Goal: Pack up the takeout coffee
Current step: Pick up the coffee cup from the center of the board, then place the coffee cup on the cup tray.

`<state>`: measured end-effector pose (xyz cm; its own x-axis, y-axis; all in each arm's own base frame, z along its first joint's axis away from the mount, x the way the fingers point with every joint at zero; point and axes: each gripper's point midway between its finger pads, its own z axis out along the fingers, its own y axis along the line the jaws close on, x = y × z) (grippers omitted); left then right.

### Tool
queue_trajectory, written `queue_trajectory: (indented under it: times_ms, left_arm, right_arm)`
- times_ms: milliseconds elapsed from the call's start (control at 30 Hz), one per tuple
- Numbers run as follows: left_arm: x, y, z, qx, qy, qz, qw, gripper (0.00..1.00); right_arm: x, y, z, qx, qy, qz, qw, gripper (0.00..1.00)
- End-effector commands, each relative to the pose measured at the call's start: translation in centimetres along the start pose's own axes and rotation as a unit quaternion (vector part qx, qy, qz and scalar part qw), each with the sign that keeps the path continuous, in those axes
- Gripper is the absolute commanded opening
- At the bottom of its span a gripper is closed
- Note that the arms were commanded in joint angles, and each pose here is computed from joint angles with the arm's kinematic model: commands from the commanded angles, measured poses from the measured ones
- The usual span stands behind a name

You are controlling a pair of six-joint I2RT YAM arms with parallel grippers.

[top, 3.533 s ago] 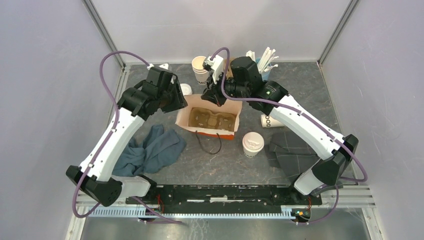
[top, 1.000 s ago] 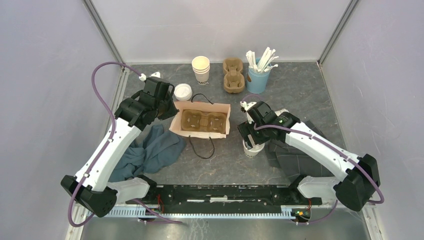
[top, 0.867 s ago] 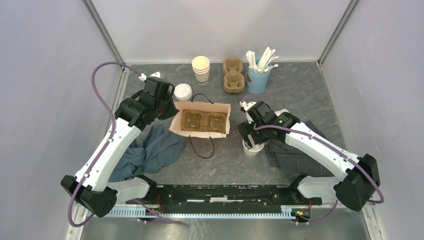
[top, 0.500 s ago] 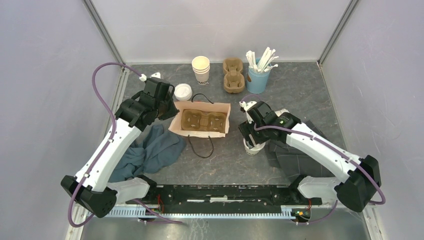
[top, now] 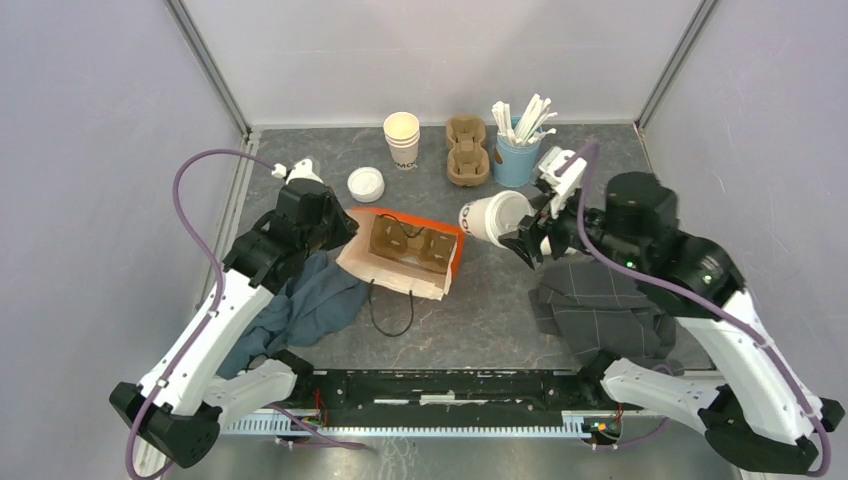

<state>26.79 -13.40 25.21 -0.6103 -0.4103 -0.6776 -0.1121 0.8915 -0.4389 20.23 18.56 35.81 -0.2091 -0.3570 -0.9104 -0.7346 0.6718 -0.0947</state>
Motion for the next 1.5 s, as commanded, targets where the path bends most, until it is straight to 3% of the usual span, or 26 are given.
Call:
queue_trajectory:
  times_ms: [0, 200, 433, 667, 833, 1167, 1467]
  left_arm:
    - [-2.0, -1.4, -1.0, 0.053, -0.059, 0.008, 0.997, 0.02]
    - [-2.0, -0.5, -1.0, 0.024, -0.054, 0.000, 0.998, 0.02]
    - [-2.0, -0.5, -1.0, 0.016, -0.049, -0.003, 0.999, 0.02]
    - [-1.4, -0.3, -1.0, 0.011, -0.032, 0.001, 0.999, 0.02]
    - [-1.2, 0.0, -1.3, 0.000, -0.025, -0.002, 1.000, 0.02]
    - [-1.1, 0.2, -1.4, -0.002, -0.022, -0.008, 1.000, 0.02]
    - [-0.8, 0.0, -1.4, 0.002, -0.015, -0.013, 1.000, 0.02]
  right_arm:
    - [-5.4, 4.8, -1.3, -0.149, -0.082, -0.032, 0.985, 0.61]
    - [-9.3, 10.1, -1.6, -0.271, -0.119, -0.033, 0.954, 0.59]
    - [-10.3, 16.7, -0.5, -0.356, -0.106, -0.069, 0.926, 0.59]
    - [-11.0, 15.6, 3.5, -0.270, -0.087, -0.098, 0.954, 0.55]
    - [-9.7, 14.7, 6.0, -0.218, -0.064, -0.158, 0.961, 0.54]
    - [-5.8, 14.2, 10.1, -0.188, 0.007, -0.300, 0.935, 0.52]
    - [-3.5, 13.0, 14.2, -0.144, 0.022, -0.395, 0.907, 0.52]
